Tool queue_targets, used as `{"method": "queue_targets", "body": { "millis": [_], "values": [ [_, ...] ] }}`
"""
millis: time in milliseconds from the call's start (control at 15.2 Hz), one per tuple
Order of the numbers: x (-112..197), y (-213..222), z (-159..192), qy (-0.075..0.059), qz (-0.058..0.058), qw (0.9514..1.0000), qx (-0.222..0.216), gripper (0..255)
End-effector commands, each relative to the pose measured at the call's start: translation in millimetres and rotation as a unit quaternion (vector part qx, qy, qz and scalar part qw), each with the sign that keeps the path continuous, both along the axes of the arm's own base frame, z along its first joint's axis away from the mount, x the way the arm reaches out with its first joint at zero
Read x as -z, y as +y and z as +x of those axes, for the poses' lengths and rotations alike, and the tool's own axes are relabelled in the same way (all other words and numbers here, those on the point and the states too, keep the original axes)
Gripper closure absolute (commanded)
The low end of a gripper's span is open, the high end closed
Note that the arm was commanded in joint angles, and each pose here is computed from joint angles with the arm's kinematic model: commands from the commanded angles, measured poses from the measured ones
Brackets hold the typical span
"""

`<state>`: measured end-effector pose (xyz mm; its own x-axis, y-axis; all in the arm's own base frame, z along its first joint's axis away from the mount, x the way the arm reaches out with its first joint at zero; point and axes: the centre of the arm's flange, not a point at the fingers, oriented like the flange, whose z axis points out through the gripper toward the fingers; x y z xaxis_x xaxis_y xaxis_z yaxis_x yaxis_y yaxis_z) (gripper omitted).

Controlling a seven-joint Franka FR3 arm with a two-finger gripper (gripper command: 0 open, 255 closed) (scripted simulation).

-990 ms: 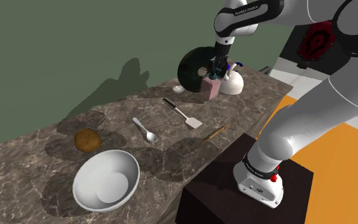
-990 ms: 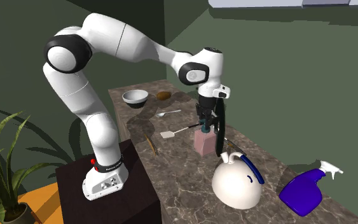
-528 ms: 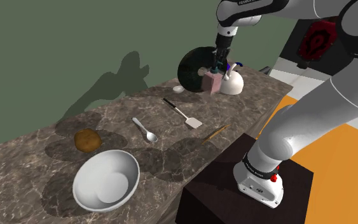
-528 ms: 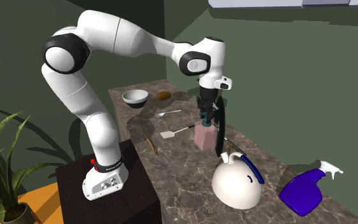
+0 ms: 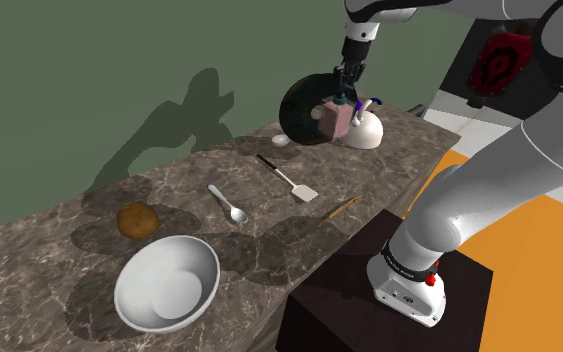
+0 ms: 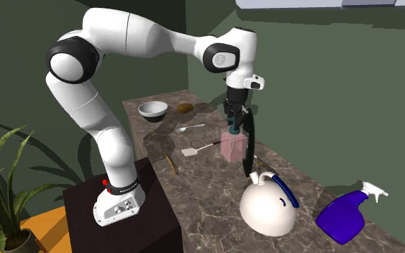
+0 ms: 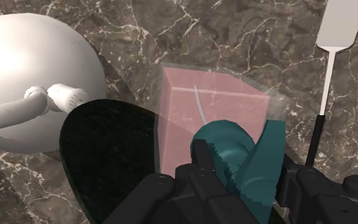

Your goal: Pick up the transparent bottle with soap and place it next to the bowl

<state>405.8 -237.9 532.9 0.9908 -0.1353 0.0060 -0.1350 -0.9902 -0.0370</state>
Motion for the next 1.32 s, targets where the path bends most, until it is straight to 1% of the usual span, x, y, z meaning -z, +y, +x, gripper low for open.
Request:
{"method": "queue_targets", "body": {
  "millis": [0,1254],
  "values": [
    [-12,0,-1,0.0,0.0,1.0,0.0,255],
    [-112,0,-1,0.0,0.0,1.0,0.0,255]
  ]
}}
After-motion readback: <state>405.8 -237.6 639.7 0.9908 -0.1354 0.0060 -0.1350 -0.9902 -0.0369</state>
